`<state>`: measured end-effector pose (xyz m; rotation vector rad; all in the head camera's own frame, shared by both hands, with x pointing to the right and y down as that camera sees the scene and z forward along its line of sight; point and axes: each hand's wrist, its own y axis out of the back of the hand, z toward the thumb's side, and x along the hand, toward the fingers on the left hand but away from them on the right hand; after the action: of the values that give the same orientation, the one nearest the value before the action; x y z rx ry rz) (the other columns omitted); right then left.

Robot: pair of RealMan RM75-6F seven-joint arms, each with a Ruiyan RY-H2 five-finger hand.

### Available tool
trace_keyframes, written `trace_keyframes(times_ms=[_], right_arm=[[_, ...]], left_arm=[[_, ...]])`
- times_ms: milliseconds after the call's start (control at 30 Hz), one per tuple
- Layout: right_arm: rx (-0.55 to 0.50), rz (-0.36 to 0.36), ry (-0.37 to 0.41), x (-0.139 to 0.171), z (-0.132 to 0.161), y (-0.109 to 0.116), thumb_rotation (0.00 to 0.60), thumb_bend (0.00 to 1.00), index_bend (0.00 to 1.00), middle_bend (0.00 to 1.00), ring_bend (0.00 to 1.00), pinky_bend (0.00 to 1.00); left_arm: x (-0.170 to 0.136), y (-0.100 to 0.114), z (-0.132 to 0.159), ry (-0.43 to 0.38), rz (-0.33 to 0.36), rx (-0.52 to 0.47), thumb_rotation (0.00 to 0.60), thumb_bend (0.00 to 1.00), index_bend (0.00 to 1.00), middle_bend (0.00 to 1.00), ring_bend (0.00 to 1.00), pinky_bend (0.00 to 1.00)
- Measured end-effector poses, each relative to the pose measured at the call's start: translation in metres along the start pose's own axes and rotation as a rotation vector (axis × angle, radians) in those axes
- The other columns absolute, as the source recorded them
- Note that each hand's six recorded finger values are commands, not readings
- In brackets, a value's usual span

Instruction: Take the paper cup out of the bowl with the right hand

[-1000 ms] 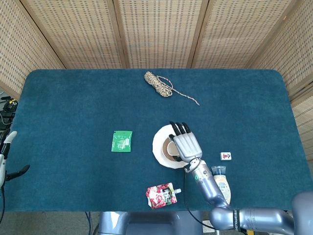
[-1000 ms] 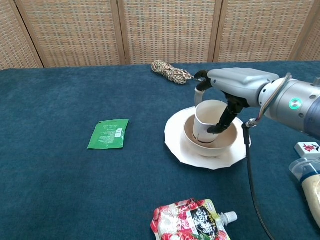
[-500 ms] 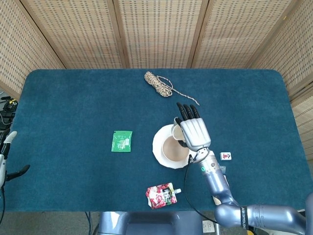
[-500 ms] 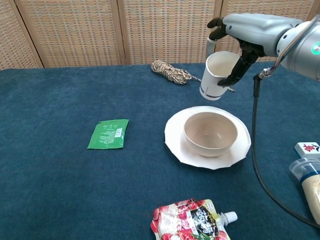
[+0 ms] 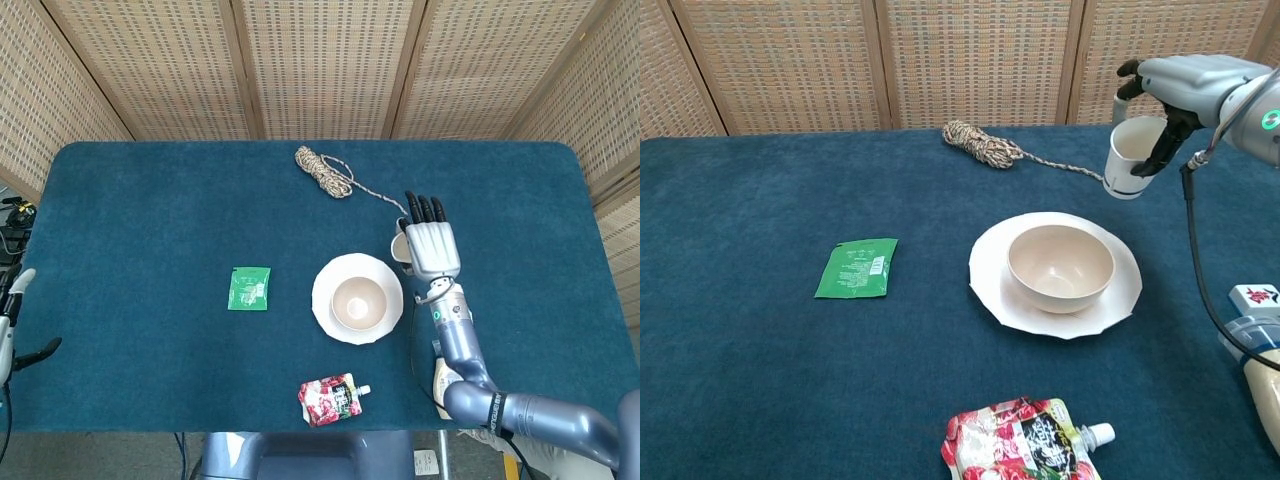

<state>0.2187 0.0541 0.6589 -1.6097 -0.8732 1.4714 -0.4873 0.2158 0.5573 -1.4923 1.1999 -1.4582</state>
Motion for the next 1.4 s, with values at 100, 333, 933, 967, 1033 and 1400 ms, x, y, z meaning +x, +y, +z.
trace_keyframes(times_ms=[100,333,933,967,1033,1400], right_arm=[[0.013,0.026,-0.036,-0.010,-0.012,-0.012,0.600,0.37,0.47,0.07,0.00,0.06],[0.014,0.064,-0.105,-0.024,-0.038,-0.035,0.600,0.36,0.46,0.06,0.00,0.06],[0.034,0.077,-0.109,-0.009,-0.054,-0.027,0.600,0.23,0.15,0.00,0.00,0.00],[0.033,0.060,-0.105,-0.005,-0.057,-0.021,0.600,0.23,0.15,0.00,0.00,0.00],[0.035,0.030,-0.099,0.005,-0.063,-0.012,0.600,0.23,0.14,0.00,0.00,0.00],[-0.034,-0.075,-0.028,0.106,-0.112,0.004,0.600,0.22,0.09,0.00,0.00,0.00]], left_arm=[[0.001,-0.001,-0.002,0.006,-0.006,0.002,0.600,0.00,0.00,0.00,0.00,0.00],[0.004,-0.004,-0.003,0.014,-0.014,0.006,0.600,0.00,0.00,0.00,0.00,0.00],[0.003,-0.001,-0.002,0.009,-0.003,0.001,0.600,0.00,0.00,0.00,0.00,0.00],[0.003,-0.001,-0.003,0.009,-0.002,-0.001,0.600,0.00,0.00,0.00,0.00,0.00],[0.002,0.000,-0.003,0.009,-0.002,-0.002,0.600,0.00,0.00,0.00,0.00,0.00],[0.003,0.001,-0.005,0.017,0.016,0.011,0.600,0.00,0.00,0.00,0.00,0.00]])
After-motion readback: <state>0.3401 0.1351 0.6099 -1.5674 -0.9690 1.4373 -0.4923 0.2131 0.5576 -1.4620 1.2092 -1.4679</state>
